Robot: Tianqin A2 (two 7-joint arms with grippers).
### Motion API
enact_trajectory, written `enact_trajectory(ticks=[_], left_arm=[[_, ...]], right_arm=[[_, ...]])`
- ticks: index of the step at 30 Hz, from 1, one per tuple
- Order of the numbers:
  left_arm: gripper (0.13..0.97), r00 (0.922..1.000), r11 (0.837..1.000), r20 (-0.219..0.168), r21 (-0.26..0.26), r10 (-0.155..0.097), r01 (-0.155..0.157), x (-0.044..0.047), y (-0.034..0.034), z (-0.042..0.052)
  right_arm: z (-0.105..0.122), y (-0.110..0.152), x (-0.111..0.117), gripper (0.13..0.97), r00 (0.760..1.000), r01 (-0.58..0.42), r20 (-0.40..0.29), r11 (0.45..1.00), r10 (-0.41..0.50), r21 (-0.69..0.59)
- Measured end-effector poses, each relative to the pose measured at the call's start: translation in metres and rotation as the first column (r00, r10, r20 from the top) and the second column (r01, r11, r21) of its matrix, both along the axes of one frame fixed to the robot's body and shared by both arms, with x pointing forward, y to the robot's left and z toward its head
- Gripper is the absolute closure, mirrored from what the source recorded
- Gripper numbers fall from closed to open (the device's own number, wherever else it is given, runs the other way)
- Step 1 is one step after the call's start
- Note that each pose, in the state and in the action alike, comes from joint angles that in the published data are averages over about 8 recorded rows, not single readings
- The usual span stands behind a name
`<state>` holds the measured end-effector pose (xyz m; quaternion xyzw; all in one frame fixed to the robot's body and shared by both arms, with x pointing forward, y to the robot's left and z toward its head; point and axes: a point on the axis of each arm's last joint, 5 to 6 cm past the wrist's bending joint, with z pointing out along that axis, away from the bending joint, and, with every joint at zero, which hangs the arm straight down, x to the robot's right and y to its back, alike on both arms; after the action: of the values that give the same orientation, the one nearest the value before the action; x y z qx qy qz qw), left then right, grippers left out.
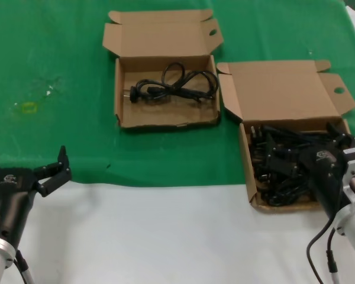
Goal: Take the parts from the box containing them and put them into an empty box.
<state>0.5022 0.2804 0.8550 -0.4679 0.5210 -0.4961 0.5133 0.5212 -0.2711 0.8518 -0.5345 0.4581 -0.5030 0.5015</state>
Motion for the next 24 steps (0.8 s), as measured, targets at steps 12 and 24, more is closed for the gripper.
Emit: enact_trajectory(ticks=[12, 24], left_arm=[[0.132, 1.0000, 1.000, 0.000, 0.000, 0.000, 0.000, 0.0000, 0.0000, 0.0000], [0.132, 1.0000, 1.000, 0.000, 0.000, 0.000, 0.000, 0.0000, 0.0000, 0.0000]], right_arm=[[0.0000, 0.0000, 0.0000, 0.130, 1.000, 0.000, 0.000, 1.000, 0.000, 0.000], [0.0000, 0.0000, 0.0000, 0.130, 1.000, 0.000, 0.000, 1.000, 0.000, 0.000]])
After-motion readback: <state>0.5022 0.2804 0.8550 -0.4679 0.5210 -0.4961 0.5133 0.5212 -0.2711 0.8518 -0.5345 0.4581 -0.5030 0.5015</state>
